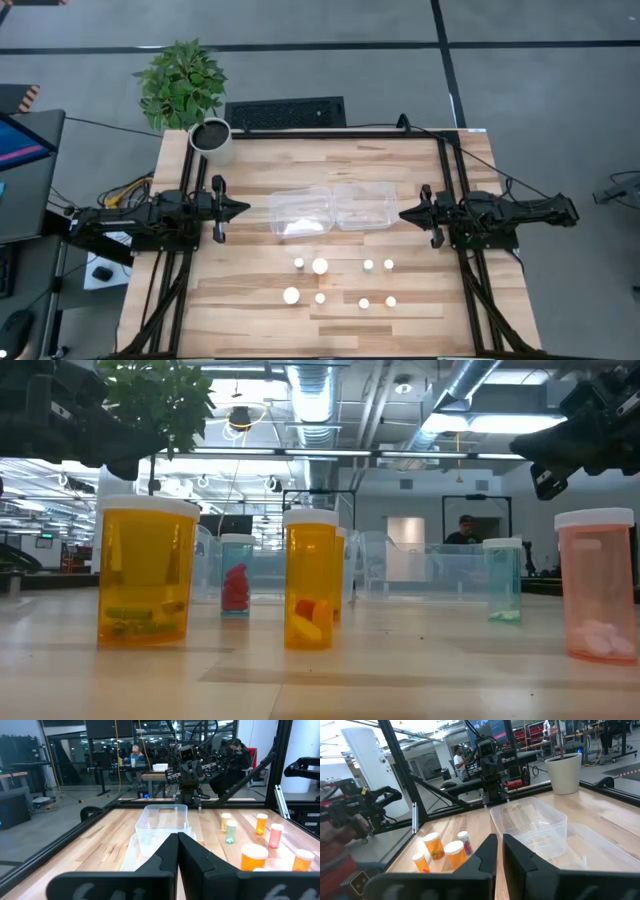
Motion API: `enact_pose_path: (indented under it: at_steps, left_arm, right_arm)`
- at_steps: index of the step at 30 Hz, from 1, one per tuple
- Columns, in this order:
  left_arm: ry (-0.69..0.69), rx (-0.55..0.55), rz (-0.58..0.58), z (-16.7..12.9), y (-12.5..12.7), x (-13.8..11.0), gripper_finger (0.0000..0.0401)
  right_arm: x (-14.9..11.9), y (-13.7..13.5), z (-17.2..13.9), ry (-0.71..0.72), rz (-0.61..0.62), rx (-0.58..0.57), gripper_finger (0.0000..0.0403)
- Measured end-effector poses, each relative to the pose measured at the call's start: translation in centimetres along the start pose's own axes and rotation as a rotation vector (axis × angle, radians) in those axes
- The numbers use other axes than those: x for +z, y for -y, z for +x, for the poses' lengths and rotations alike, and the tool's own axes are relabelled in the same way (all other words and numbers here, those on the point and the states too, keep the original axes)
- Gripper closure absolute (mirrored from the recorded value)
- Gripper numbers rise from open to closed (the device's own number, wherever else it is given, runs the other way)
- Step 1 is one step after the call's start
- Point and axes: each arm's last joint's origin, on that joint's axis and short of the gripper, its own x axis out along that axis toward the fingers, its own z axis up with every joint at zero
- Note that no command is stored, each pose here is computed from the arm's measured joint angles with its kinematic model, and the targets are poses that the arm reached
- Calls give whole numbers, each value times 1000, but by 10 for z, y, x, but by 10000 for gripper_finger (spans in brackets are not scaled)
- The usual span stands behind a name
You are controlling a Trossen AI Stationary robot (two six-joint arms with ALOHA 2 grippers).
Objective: Pick and place medicine bottles into bin by pill shape (circle, oval)
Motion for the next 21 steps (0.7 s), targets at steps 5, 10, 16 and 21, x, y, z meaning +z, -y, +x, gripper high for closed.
enact_pose_path:
  at_steps: [5,10,16,21]
  left_arm:
    - [0,0,0,0,0,0,401]
    - [0,-1,0,0,0,0,401]
    - [0,0,-1,0,0,0,401]
    - [-1,0,-115,0,0,0,401]
  right_arm:
    - [0,0,0,-1,0,0,360]
    - [0,0,0,0,0,0,360]
    - [0,0,0,0,0,0,360]
    - [1,0,0,13,-87,0,360]
